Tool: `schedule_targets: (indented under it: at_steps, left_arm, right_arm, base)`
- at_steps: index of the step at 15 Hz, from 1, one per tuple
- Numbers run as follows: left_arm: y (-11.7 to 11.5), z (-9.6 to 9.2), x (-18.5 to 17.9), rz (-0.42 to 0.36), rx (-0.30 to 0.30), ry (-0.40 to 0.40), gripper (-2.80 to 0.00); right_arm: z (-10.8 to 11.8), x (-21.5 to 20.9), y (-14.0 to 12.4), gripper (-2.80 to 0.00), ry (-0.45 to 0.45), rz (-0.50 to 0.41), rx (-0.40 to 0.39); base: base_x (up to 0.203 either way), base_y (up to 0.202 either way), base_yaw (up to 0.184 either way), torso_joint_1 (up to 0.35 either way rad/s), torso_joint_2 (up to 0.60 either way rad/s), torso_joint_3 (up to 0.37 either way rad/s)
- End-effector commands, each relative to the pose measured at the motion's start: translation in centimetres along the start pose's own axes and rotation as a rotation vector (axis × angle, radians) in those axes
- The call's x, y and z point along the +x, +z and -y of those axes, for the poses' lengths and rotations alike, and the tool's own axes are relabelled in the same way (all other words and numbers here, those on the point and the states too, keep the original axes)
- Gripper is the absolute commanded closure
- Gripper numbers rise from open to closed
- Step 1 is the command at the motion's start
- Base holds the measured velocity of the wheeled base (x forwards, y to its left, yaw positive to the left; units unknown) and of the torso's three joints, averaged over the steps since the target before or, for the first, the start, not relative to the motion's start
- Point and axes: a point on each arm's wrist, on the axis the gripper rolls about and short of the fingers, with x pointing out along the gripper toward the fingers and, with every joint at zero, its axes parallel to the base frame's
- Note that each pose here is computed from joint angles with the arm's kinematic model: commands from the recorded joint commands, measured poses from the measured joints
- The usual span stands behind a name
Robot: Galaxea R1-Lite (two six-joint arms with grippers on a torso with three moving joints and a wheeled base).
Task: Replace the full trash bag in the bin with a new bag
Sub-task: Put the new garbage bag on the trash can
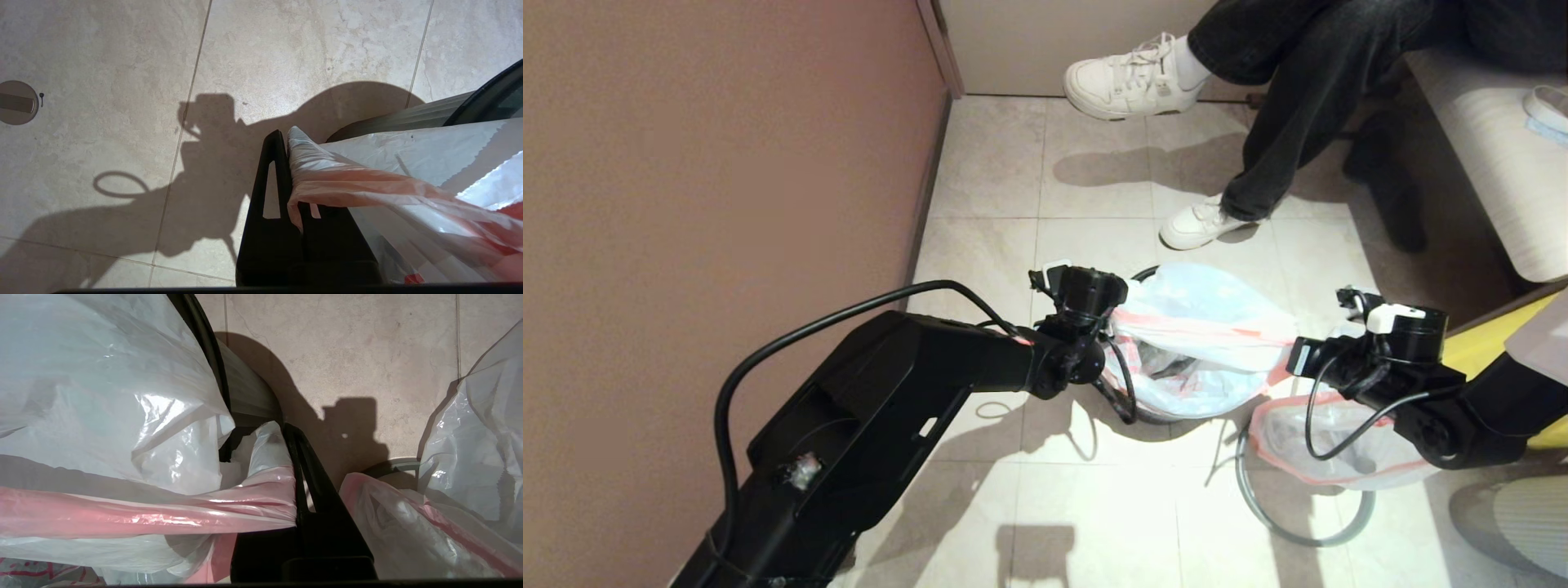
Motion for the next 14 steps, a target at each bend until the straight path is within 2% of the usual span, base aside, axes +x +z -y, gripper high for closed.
schedule_targets:
  at_steps: [1, 2, 3, 5, 10, 11, 14]
  left_arm:
    - [-0.1, 0.0, 0.0, 0.001, 0.001, 0.004, -1.62]
    - [0.0, 0.0, -0.1, 0.004, 0.005, 0.003, -2.8]
    - [0.3, 0.1, -0.1, 0.011, 0.001, 0.001, -2.8]
    - [0.4, 0.1, -0.1, 0.023, -0.007, -0.003, -2.8]
    - [0.6, -0.1, -0.6, 0.022, 0.009, 0.023, -2.8]
    - [0.7, -0.2, -1.2, 0.014, 0.017, 0.022, -2.8]
    - [0.9, 0.1, -3.4, -0.008, 0.041, -0.002, -2.8]
  right_arm:
    - [0.0, -0.1, 0.2, 0.0, 0.0, 0.011, -0.001]
    - [0.0, -0.1, 0.3, -2.37, 0.002, 0.013, -0.002]
    - [-0.1, -0.3, 0.4, -2.8, 0.004, 0.013, -0.002]
    - [-0.6, -0.8, 0.8, -2.8, 0.013, -0.001, -0.012]
    - [-1.2, -3.2, 1.4, -2.8, 0.018, -0.203, -0.133]
    - [-1.2, -3.5, 1.6, -2.8, 0.017, -0.221, -0.163]
    - [-1.2, -3.6, 1.4, -2.8, 0.016, -0.251, -0.189]
  base:
    - [0.0, 0.0, 0.0, 0.0, 0.0, 0.0]
    - [0.0, 0.0, 0.0, 0.0, 0.0, 0.0]
    - [0.0, 0.0, 0.0, 0.0, 0.0, 0.0]
    - [0.0, 0.0, 0.0, 0.0, 0.0, 0.0]
    - [0.0, 0.0, 0.0, 0.0, 0.0, 0.0]
    - [0.0, 0.0, 0.0, 0.0, 0.0, 0.0]
    - [0.0, 0.0, 0.0, 0.0, 0.0, 0.0]
